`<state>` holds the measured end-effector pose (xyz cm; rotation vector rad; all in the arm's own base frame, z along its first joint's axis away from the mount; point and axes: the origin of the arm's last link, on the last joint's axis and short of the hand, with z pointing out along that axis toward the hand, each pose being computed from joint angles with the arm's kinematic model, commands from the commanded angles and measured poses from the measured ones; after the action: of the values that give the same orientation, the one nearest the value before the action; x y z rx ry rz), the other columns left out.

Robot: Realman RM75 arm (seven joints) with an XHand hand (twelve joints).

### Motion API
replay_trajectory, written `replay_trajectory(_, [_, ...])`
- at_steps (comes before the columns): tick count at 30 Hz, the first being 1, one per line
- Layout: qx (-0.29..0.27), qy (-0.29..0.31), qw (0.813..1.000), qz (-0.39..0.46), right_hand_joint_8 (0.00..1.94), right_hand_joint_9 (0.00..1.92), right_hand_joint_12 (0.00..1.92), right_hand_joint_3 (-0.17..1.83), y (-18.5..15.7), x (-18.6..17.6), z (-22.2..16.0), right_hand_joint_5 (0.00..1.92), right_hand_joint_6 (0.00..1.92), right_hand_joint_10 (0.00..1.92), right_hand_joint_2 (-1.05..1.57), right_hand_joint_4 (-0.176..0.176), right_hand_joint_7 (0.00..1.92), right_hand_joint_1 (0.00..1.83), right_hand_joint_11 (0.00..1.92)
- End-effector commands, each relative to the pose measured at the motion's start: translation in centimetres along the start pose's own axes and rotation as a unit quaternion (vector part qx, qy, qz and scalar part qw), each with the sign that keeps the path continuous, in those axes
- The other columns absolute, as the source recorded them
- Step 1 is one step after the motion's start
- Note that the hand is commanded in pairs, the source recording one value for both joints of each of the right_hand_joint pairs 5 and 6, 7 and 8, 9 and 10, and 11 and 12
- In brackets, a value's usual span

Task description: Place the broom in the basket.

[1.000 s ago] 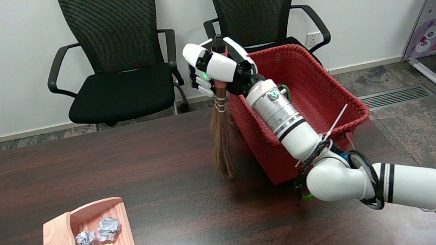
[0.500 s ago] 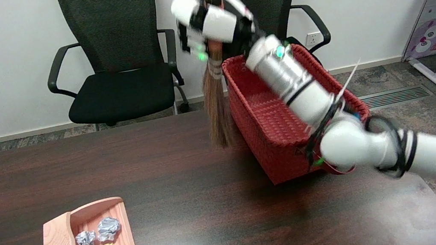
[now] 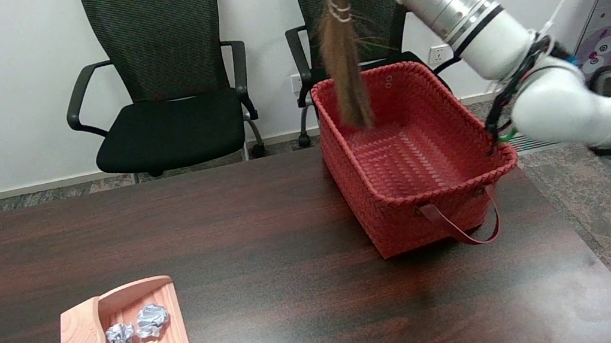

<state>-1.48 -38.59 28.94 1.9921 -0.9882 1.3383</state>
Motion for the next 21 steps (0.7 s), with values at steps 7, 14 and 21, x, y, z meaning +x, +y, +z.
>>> replay_trajectory(7, [-0.136,-0.028,0.988,-0.062,1.92,1.92,1.92,1.61,8.7,4.5,-9.8,1.92,1.92,1.92,1.39,-0.002,1.92,0.91,1.92])
replay_trajectory(14, [-0.129,-0.05,0.989,-0.05,1.92,1.92,1.92,1.66,12.4,3.4,-11.5,1.92,1.92,1.92,1.35,-0.002,1.92,0.91,1.92])
replay_trajectory(21, [-0.103,-0.079,0.991,-0.019,1.92,1.92,1.92,1.68,15.1,0.9,-12.1,1.92,1.92,1.92,1.34,-0.002,1.92,0.91,1.92])
